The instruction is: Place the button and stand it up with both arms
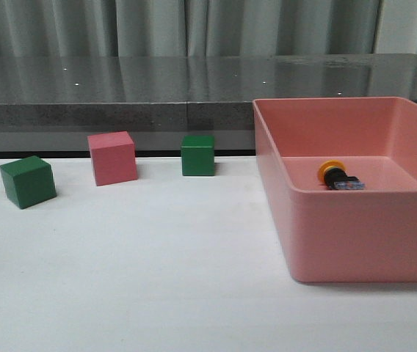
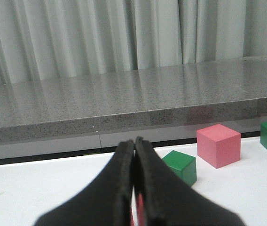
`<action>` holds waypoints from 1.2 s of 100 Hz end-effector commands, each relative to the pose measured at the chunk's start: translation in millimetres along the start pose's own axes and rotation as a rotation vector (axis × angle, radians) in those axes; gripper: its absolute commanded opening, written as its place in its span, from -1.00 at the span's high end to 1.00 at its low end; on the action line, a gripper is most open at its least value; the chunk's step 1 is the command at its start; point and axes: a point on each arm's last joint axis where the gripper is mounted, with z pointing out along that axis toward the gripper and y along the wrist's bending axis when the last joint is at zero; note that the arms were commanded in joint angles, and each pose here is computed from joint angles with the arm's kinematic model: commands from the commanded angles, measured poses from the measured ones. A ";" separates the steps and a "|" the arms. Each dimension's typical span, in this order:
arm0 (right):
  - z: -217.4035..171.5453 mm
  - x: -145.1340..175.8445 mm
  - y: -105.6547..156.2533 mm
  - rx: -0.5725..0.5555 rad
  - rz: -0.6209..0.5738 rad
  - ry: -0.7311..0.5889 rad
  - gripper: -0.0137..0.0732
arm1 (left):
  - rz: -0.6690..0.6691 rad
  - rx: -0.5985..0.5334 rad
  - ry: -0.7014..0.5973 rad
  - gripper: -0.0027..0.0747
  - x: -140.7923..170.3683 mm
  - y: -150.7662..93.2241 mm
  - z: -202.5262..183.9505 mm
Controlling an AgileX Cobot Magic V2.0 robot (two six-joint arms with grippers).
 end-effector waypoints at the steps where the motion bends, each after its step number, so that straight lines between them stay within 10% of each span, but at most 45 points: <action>1: -6.1 -41.1 3.9 -0.018 0.089 -0.209 0.83 | -0.015 -0.009 -0.059 0.98 6.6 -0.9 -1.7; 32: 8.0 -131.5 21.4 -0.029 0.096 0.090 0.83 | -0.015 -0.009 -0.059 0.98 6.6 -0.9 -1.7; 62: 110.0 -176.6 36.4 -0.034 0.186 0.541 0.83 | -0.015 -0.009 -0.059 0.98 6.6 -0.9 -1.7; 120: 291.3 -75.9 63.7 -0.173 0.095 0.990 0.83 | -0.015 -0.009 -0.059 0.98 6.6 -0.9 -1.7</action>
